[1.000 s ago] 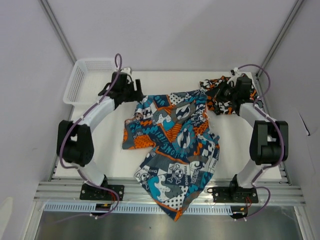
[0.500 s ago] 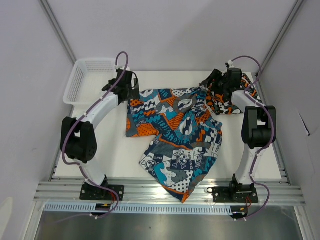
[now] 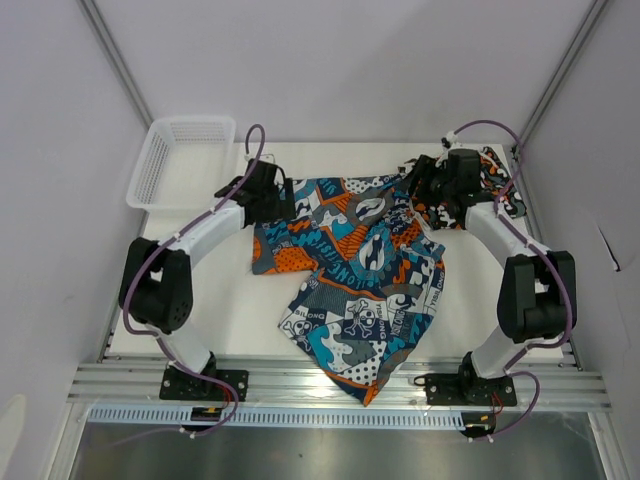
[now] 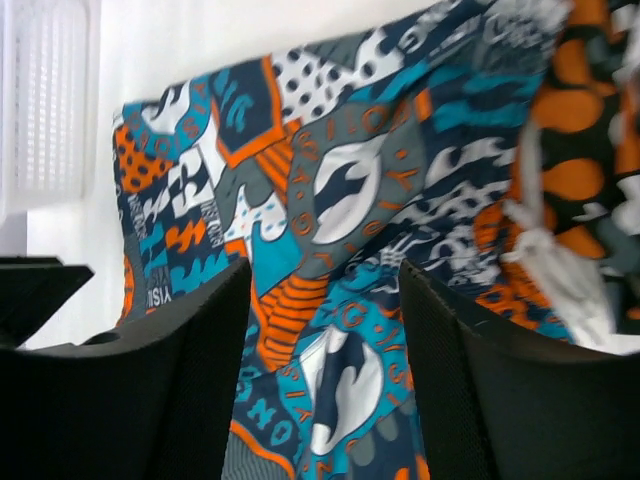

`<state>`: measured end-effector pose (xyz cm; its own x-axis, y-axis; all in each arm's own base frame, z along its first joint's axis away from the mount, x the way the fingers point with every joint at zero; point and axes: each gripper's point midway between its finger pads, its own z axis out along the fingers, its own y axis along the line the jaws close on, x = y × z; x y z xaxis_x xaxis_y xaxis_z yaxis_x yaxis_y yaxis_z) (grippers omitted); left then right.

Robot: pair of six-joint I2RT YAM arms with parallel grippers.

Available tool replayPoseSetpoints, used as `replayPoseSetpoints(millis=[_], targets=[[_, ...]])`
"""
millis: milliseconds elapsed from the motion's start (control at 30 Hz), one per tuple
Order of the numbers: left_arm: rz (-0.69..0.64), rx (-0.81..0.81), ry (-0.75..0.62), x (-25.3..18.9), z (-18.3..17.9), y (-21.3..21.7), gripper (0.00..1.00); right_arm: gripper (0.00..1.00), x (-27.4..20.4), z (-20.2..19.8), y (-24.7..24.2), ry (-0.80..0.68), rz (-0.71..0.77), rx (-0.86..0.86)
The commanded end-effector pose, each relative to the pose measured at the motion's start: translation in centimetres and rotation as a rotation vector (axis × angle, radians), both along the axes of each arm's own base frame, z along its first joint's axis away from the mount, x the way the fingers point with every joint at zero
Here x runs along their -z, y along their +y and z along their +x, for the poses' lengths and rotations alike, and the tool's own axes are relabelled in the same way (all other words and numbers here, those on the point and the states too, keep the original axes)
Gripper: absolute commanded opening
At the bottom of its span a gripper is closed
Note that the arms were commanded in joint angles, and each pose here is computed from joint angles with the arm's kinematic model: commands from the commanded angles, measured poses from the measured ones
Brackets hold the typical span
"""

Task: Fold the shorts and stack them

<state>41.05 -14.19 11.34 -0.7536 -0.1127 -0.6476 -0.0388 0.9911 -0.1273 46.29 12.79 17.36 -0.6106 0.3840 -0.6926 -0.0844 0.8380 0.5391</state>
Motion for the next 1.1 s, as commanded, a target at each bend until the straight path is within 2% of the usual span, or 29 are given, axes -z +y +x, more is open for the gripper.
replayPoseSetpoints(millis=[0, 200, 333, 367, 533, 567, 700, 900, 1067], targets=[[-0.081, -0.005, 0.002, 0.3, 1.1, -1.8, 0.96, 0.62, 1.0, -1.0, 1.8, 0.023, -0.048, -0.035], [-0.119, -0.031, 0.054, 3.1, 2.4, -2.8, 0.96, 0.6, 4.9, 0.3, 5.2, 0.109, -0.143, -0.061], [-0.132, -0.045, 0.06, 4.3, 2.8, -3.0, 0.94, 0.59, 9.4, 2.6, 5.3, 0.199, -0.22, -0.006], [-0.139, -0.039, 0.053, 4.3, 2.9, -3.1, 0.93, 0.58, 8.9, 3.7, 5.5, 0.192, -0.232, 0.007], [-0.105, -0.084, 0.098, 6.0, 2.9, -1.9, 0.91, 0.63, 11.4, 5.9, 6.7, 0.242, -0.344, 0.018], [-0.086, -0.111, 0.122, 6.8, 2.7, -1.0, 0.91, 0.63, 13.0, 5.8, 6.9, 0.279, -0.368, 0.006], [-0.118, -0.166, 0.146, 7.7, 2.6, 0.9, 0.89, 0.63, 13.3, 6.8, 9.5, 0.262, -0.397, -0.046], [-0.138, -0.199, 0.137, 7.6, 2.7, 2.0, 0.87, 0.66, 14.2, 6.0, 14.7, 0.239, -0.389, -0.192], [-0.141, -0.198, 0.134, 8.0, 2.7, 1.8, 0.87, 0.7, 12.5, 6.7, 14.7, 0.217, -0.377, -0.181]])
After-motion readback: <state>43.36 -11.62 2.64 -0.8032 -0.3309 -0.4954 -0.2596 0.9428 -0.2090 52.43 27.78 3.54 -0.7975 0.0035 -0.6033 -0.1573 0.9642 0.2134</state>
